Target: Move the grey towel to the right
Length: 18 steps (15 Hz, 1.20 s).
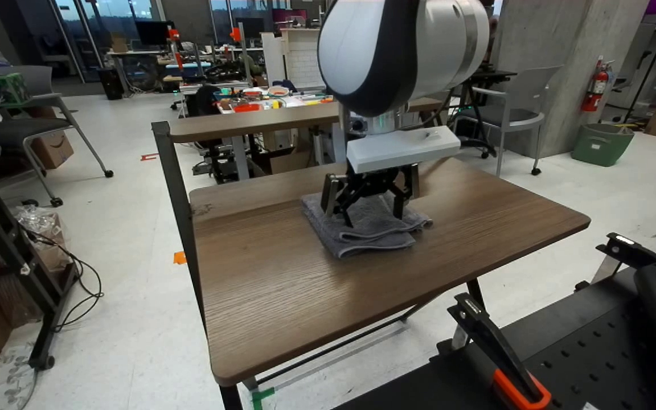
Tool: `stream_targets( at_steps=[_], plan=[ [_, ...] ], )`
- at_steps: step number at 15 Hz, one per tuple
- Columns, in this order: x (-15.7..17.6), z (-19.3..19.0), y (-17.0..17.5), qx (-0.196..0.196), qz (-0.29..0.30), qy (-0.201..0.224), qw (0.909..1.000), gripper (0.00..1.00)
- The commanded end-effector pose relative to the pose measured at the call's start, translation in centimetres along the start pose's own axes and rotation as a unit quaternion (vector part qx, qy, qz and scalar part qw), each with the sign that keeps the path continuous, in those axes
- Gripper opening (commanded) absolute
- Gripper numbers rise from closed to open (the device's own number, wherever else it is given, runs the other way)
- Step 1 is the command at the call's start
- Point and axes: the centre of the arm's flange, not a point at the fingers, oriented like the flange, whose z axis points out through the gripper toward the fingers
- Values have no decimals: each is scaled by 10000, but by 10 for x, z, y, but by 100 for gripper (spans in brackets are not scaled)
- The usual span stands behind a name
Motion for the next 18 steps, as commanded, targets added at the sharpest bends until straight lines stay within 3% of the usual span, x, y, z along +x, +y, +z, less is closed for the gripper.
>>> stream_targets(
  at_steps=[1, 8, 11, 14, 16, 17, 18],
  plan=[
    [41, 14, 64, 245, 681, -33, 9974, 100],
    [83, 17, 196, 576, 2143, 31, 9751, 100],
    [85, -6, 214, 715, 2231, 95, 9721, 100],
    [77, -54, 216, 1449, 2161, -171, 9654, 100],
    [73, -72, 218, 1517, 1902, -112, 9699, 100],
    [84, -49, 211, 1304, 2060, -45, 9698, 100],
    [84, -61, 213, 1359, 1998, -26, 9704, 100]
  ],
)
